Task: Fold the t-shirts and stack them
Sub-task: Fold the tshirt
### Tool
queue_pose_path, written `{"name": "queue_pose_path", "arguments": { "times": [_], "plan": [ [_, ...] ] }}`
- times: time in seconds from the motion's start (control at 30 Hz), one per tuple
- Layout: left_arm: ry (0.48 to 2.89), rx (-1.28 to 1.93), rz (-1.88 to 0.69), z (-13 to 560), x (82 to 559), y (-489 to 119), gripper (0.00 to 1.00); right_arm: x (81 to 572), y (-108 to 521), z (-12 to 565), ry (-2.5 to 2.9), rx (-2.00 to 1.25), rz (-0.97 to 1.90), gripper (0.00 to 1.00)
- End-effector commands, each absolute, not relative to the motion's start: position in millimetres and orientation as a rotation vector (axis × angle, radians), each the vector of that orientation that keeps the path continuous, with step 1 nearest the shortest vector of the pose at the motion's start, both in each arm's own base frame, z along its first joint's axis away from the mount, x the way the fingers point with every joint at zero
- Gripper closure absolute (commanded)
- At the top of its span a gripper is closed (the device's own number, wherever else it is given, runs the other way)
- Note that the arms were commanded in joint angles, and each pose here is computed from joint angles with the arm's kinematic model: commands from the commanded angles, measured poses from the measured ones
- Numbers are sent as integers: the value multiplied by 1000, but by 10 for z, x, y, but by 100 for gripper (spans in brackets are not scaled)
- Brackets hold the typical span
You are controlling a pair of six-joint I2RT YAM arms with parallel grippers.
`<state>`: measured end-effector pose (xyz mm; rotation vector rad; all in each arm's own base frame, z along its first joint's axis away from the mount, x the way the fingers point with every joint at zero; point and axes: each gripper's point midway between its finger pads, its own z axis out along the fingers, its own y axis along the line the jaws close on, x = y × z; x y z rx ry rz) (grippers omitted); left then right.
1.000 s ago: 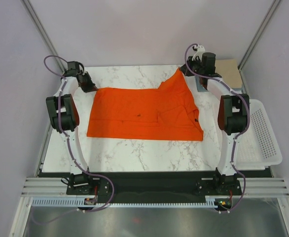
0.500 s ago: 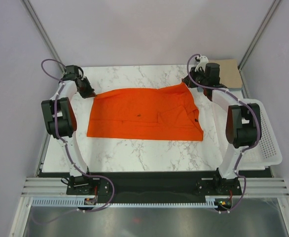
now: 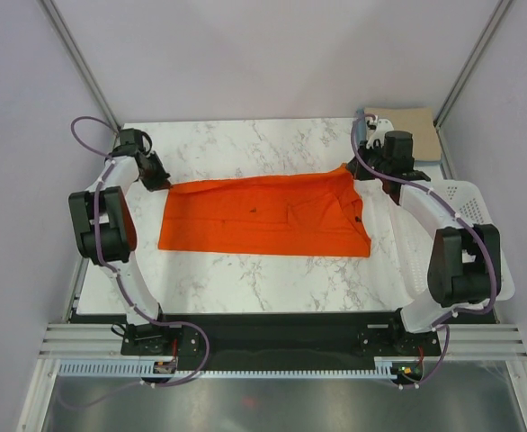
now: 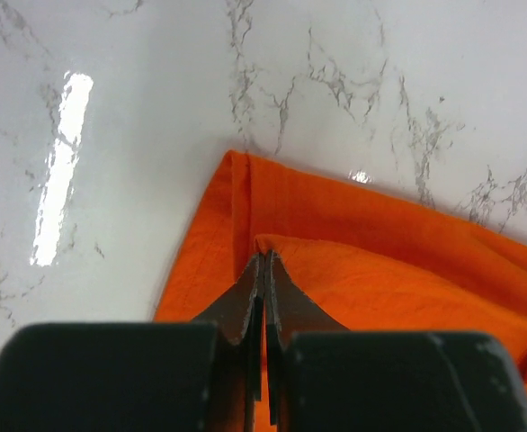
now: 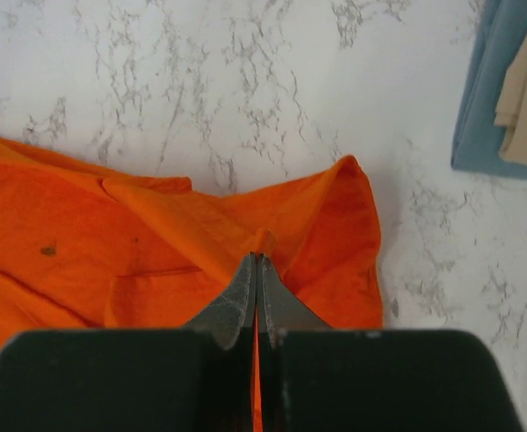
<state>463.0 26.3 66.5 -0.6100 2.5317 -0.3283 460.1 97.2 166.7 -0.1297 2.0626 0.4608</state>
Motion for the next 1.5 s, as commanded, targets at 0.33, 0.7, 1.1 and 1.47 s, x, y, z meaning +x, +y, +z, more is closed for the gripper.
{"name": "queue_pose_path", "arguments": {
  "times": [0.33, 0.7, 1.1, 1.47],
  "plan": [
    [2492, -654, -226, 799, 4454, 424, 98, 3788, 770, 1139, 2309, 70, 410, 100],
    [2499, -657, -224, 804, 4338, 406, 98, 3576, 709, 1158, 2312, 141, 390, 100],
    [2550, -668, -179, 619, 4162, 431, 95, 3175, 684, 852, 2301, 300, 427, 99],
    [2462, -614, -111, 1010, 4052, 462, 58, 3080, 592, 966, 2365, 418, 363, 62]
  ]
}}
